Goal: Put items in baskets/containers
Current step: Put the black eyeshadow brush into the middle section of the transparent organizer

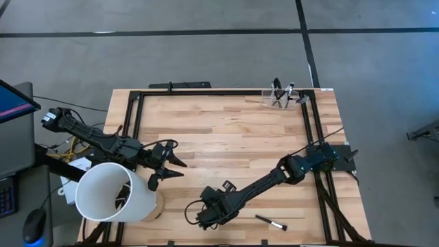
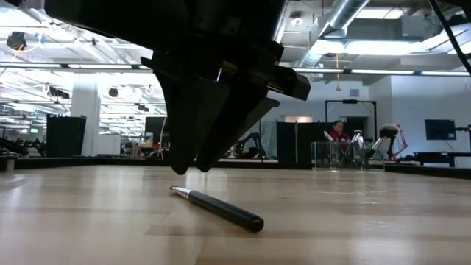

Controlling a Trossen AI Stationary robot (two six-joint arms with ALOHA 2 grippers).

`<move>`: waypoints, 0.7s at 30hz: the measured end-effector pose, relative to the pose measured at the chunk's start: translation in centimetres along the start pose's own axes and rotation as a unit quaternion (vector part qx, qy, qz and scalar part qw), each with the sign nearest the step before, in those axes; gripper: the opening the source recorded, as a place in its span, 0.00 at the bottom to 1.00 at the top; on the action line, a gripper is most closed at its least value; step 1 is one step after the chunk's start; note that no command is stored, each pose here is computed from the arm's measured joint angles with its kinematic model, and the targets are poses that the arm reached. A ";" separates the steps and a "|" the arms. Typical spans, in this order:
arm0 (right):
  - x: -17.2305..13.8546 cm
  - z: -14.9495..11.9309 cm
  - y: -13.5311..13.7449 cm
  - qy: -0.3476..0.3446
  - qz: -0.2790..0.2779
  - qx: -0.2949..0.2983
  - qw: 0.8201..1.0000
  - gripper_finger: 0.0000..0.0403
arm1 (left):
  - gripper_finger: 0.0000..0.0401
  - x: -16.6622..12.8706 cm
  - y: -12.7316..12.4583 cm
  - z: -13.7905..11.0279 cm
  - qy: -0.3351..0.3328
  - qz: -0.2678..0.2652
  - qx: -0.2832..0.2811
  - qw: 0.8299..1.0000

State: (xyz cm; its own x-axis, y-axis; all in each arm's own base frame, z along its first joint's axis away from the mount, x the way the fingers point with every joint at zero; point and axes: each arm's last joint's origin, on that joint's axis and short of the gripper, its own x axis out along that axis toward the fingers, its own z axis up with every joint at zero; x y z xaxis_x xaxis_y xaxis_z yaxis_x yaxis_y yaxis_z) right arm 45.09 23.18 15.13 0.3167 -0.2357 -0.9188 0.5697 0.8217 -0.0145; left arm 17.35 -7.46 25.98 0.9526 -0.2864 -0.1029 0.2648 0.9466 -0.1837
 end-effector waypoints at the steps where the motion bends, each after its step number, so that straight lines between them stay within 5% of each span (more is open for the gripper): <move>1: 0.0 0.0 0.0 0.000 0.000 0.000 1.000 0.23 | 0.39 0.0 0.0 0.0 0.000 0.000 0.000 1.000; 21: 2.0 -0.9 -0.2 -0.006 -0.008 -0.002 1.000 0.21 | 0.39 0.0 0.0 0.1 -0.004 -0.001 0.001 1.000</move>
State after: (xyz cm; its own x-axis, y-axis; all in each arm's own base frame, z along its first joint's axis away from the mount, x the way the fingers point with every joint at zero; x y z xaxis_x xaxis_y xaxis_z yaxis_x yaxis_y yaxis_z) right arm 44.90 23.00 12.97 0.3156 -0.2550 -0.9140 0.5722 0.8195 -0.0311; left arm 17.36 -7.47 26.07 0.9534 -0.2866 -0.0938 0.2666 0.9465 -0.1817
